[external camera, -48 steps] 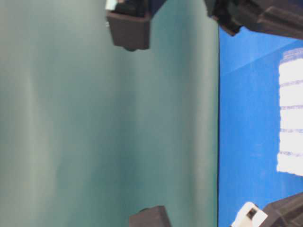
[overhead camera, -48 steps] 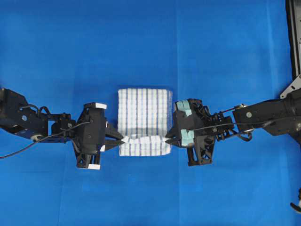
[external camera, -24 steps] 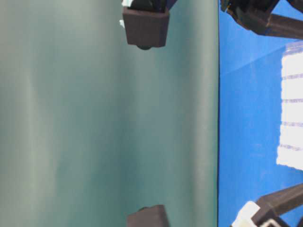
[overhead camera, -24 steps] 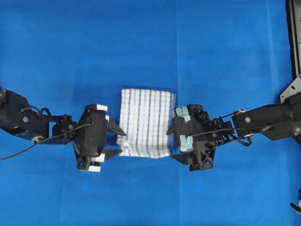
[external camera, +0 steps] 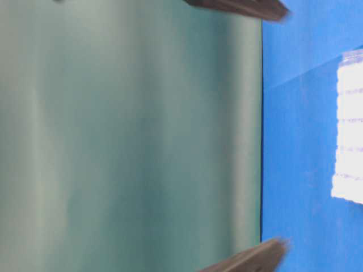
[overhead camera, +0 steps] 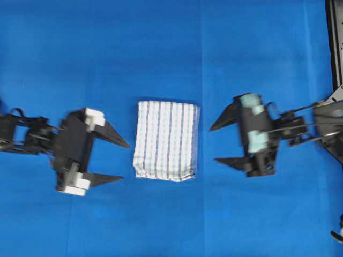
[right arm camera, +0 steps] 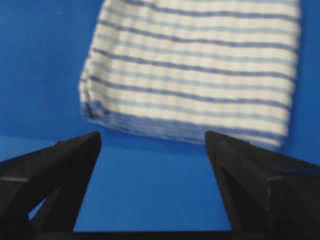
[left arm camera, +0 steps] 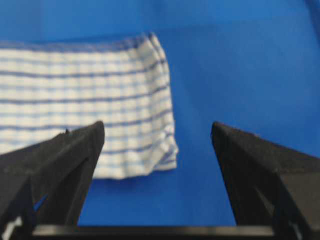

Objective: Fold the blue towel.

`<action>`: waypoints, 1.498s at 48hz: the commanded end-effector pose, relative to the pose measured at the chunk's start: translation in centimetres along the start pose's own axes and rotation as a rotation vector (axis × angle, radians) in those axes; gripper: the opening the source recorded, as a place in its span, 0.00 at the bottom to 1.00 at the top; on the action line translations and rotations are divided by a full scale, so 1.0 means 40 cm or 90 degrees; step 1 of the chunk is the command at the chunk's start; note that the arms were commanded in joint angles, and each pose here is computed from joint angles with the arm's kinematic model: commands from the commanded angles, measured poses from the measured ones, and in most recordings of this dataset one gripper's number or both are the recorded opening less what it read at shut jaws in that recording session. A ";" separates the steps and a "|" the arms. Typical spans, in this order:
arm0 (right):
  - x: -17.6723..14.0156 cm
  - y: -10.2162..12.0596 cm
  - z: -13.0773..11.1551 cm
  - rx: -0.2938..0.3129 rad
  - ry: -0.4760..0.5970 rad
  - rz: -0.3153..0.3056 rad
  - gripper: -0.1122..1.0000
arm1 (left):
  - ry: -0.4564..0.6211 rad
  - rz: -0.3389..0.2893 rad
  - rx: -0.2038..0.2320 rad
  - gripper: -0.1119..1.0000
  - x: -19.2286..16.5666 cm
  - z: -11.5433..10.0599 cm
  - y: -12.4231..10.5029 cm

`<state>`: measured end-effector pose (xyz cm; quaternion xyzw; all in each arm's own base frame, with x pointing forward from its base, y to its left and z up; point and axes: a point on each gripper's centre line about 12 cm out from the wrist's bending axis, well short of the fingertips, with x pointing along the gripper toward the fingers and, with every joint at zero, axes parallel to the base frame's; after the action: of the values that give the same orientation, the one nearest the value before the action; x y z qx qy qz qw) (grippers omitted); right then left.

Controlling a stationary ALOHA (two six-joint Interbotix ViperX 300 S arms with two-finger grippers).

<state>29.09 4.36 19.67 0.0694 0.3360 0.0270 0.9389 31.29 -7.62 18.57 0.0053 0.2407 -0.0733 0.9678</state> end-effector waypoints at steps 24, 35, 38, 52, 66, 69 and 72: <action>-0.284 -0.068 -0.102 -0.006 -0.152 -0.031 0.91 | -0.144 0.056 -0.034 0.84 -0.261 -0.047 0.091; -0.282 -0.086 -0.158 0.000 -0.149 -0.041 0.91 | -0.175 0.050 -0.033 0.84 -0.319 -0.092 0.092; -0.277 -0.088 -0.165 0.004 -0.152 -0.040 0.91 | -0.174 0.051 -0.027 0.84 -0.327 -0.110 0.093; -0.257 -0.089 -0.180 0.008 -0.173 -0.027 0.91 | -0.142 0.047 -0.018 0.83 -0.329 -0.169 0.092; -0.258 -0.094 -0.178 0.012 -0.175 -0.033 0.91 | -0.140 0.047 -0.016 0.83 -0.329 -0.171 0.092; -0.257 -0.094 -0.179 0.011 -0.174 -0.033 0.91 | -0.141 0.048 -0.016 0.83 -0.329 -0.171 0.093; -0.257 -0.094 -0.179 0.012 -0.174 -0.033 0.91 | -0.140 0.048 -0.016 0.83 -0.329 -0.171 0.093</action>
<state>16.32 0.45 19.61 0.0715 0.2136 -0.0105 0.9742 16.91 -1.88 18.23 -0.0070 0.1378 -0.0371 0.9897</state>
